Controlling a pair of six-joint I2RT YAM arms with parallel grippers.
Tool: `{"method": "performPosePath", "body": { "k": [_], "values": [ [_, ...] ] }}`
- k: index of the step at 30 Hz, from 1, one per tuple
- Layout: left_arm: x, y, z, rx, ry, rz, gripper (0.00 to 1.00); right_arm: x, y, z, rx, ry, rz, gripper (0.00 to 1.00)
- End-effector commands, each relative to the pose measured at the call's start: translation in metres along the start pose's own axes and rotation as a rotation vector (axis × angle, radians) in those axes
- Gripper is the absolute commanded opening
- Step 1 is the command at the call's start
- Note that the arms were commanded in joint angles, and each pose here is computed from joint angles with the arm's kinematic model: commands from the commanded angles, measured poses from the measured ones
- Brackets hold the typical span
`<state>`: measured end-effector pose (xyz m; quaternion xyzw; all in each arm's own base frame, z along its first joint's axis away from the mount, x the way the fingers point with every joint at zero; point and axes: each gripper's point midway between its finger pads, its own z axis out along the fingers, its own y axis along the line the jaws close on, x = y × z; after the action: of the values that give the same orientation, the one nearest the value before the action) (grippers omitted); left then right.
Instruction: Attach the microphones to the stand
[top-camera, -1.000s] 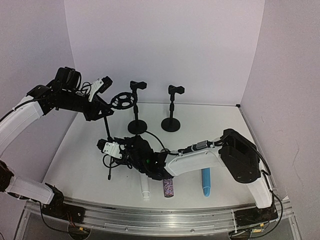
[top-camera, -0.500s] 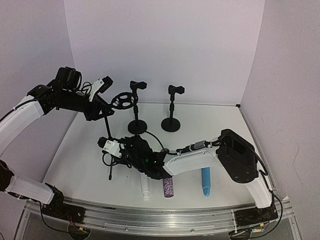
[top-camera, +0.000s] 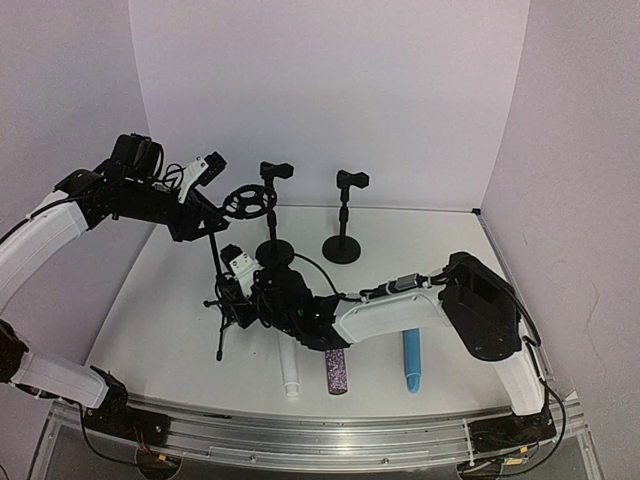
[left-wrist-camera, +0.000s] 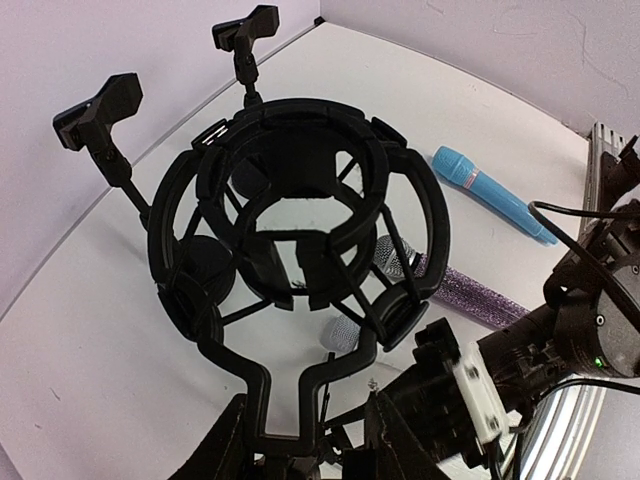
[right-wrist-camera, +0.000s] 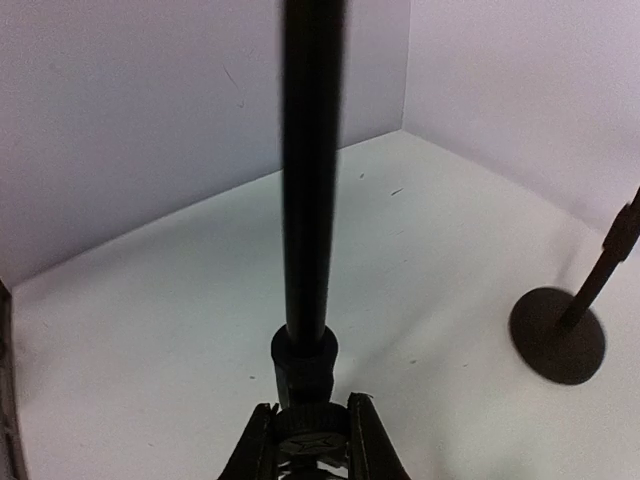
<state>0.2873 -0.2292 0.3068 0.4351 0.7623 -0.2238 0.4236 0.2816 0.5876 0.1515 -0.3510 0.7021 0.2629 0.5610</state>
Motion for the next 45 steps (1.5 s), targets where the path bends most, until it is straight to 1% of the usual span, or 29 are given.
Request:
{"method": "performPosePath", "body": {
  "k": [1, 3, 5, 7, 8, 10, 13, 16, 17, 18, 19, 21, 24, 28, 32, 34, 36, 37, 40, 45],
  "values": [
    [-0.031, -0.003, -0.011, 0.007, -0.096, 0.034, 0.0, -0.008, -0.008, -0.005, -0.073, 0.039, 0.687, 0.0],
    [-0.031, -0.002, -0.011, 0.004, -0.096, 0.034, 0.0, -0.008, -0.008, -0.003, -0.089, 0.048, 0.803, 0.0],
    [-0.03, -0.003, -0.011, 0.006, -0.094, 0.033, 0.0, -0.012, -0.007, -0.001, -0.112, 0.048, 0.875, 0.0],
    [-0.031, -0.002, -0.011, 0.005, -0.094, 0.033, 0.0, -0.021, -0.003, 0.0, -0.151, 0.047, 0.914, 0.0],
    [-0.031, -0.003, -0.011, 0.004, -0.094, 0.033, 0.0, -0.029, -0.001, -0.001, -0.171, 0.04, 0.895, 0.03],
    [-0.03, -0.002, -0.012, 0.0, -0.092, 0.032, 0.0, -0.043, 0.002, -0.006, -0.201, 0.028, 0.843, 0.13],
    [-0.029, -0.002, -0.012, -0.003, -0.088, 0.032, 0.0, -0.063, -0.002, -0.023, -0.197, 0.014, 0.752, 0.36],
    [-0.028, -0.002, -0.012, -0.003, -0.082, 0.034, 0.0, -0.065, -0.011, -0.044, -0.133, 0.085, 0.683, 0.51],
    [-0.028, -0.002, -0.012, -0.003, -0.081, 0.034, 0.0, -0.059, -0.014, -0.05, -0.105, 0.126, 0.652, 0.59],
    [-0.027, -0.002, -0.011, -0.002, -0.079, 0.034, 0.0, -0.061, -0.017, -0.059, -0.082, 0.151, 0.628, 0.64],
    [-0.027, -0.001, -0.011, -0.003, -0.077, 0.035, 0.0, -0.054, -0.02, -0.066, -0.053, 0.202, 0.6, 0.68],
    [-0.027, -0.001, -0.011, -0.005, -0.075, 0.039, 0.0, -0.044, -0.028, -0.084, 0.0, 0.29, 0.549, 0.7],
    [-0.027, 0.001, -0.01, -0.008, -0.067, 0.039, 0.0, -0.015, -0.047, -0.115, 0.118, 0.434, 0.502, 0.71],
    [-0.027, 0.002, -0.01, -0.008, -0.053, 0.041, 0.0, 0.015, -0.075, -0.156, 0.265, 0.575, 0.441, 0.72],
    [-0.026, 0.002, -0.009, -0.005, -0.042, 0.044, 0.0, 0.036, -0.104, -0.182, 0.371, 0.695, 0.462, 0.73],
    [-0.025, 0.001, -0.009, -0.002, -0.038, 0.041, 0.0, 0.048, -0.115, -0.185, 0.394, 0.755, 0.506, 0.75],
    [-0.024, 0.001, -0.01, 0.0, -0.033, 0.041, 0.0, 0.063, -0.121, -0.186, 0.405, 0.843, 0.576, 0.84],
    [-0.024, 0.001, -0.01, -0.001, -0.03, 0.043, 0.0, 0.07, -0.124, -0.188, 0.415, 0.893, 0.602, 0.86],
    [-0.024, 0.0, -0.013, -0.004, -0.025, 0.048, 0.0, 0.082, -0.122, -0.181, 0.418, 1.008, 0.61, 0.86],
    [-0.024, -0.001, -0.017, -0.004, -0.018, 0.05, 0.0, 0.106, -0.11, -0.165, 0.389, 1.128, 0.627, 0.82]
  ]
}}
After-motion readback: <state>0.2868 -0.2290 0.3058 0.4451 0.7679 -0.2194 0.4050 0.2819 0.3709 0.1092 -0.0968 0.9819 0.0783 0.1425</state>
